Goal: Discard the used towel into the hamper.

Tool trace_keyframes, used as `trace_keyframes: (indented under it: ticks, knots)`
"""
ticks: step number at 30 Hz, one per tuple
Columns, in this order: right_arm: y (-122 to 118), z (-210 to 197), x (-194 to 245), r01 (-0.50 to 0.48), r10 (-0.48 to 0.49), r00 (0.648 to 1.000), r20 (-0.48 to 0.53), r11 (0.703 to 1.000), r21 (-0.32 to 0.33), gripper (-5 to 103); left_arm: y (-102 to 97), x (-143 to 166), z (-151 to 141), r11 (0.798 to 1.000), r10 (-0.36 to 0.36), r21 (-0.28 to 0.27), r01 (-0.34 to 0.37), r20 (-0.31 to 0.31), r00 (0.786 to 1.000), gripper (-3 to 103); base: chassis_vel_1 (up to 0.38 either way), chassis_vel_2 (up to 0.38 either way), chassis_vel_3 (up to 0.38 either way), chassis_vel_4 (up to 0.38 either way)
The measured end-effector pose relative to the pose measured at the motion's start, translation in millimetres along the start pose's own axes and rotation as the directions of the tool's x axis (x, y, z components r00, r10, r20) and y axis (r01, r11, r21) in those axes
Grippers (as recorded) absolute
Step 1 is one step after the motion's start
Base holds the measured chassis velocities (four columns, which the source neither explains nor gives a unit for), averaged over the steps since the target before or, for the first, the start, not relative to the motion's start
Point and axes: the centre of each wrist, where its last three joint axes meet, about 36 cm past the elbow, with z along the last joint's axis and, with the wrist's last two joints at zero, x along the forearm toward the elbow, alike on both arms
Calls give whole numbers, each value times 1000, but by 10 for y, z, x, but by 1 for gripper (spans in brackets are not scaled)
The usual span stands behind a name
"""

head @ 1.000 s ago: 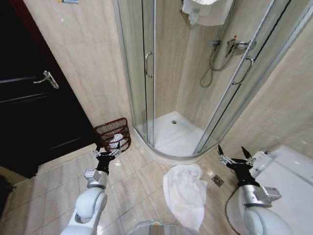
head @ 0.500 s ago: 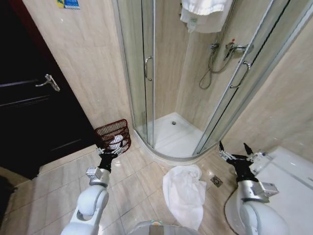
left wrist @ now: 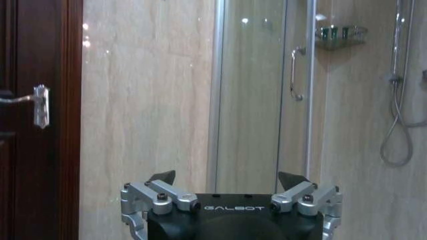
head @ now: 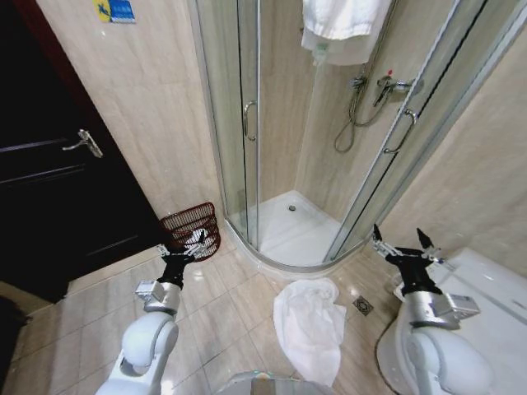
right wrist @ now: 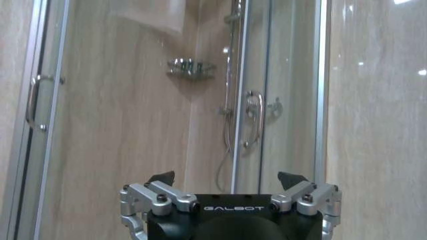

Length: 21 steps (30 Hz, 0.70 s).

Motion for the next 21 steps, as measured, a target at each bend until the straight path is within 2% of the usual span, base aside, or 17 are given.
trace_keyframes:
  ticks: [5, 15, 21]
  knots:
    - [-3, -61, -80, 8, -8, 1000, 23, 1000, -17, 100, 1, -9, -14, 1000, -3, -9, 3, 12, 1000, 100, 0, 0, 0, 0]
    - [-4, -154, -183, 52, -51, 998, 37, 998, -25, 100, -79, 75, -61, 999, -30, 9, 30, 15, 999, 100, 0, 0, 0, 0]
    - [-32, -222, -184, 67, -65, 996, 60, 997, -29, 100, -35, 214, -6, 998, -62, -15, 63, 24, 998, 100, 0, 0, 0, 0]
